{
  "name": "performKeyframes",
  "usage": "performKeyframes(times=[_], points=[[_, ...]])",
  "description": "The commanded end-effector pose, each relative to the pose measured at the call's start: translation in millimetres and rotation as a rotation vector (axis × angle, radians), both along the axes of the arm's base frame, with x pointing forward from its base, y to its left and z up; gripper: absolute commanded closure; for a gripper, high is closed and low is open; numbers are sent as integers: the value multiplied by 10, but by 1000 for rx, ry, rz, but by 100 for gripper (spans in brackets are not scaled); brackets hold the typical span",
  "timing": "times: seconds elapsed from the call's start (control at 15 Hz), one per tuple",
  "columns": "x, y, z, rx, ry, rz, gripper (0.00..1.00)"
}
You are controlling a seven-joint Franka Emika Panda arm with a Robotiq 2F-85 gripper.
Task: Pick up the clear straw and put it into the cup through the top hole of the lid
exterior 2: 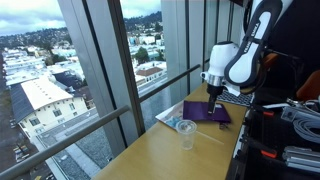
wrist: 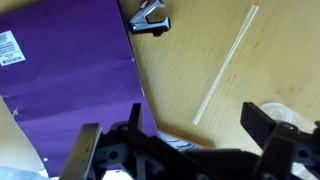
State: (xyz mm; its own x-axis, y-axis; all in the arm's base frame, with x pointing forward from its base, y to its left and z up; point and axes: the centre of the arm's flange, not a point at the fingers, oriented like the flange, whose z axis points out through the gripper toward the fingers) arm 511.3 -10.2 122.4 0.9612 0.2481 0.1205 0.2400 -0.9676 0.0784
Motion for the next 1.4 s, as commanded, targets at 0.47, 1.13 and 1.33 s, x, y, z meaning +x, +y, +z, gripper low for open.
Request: performKeyframes(times=[0.47,1.13,1.33], points=[[351,592,-718,36,-32,-166,0],[286,794,-1059,26,-26,-216,0],[362,718,-1048,24,-32,-231,1]])
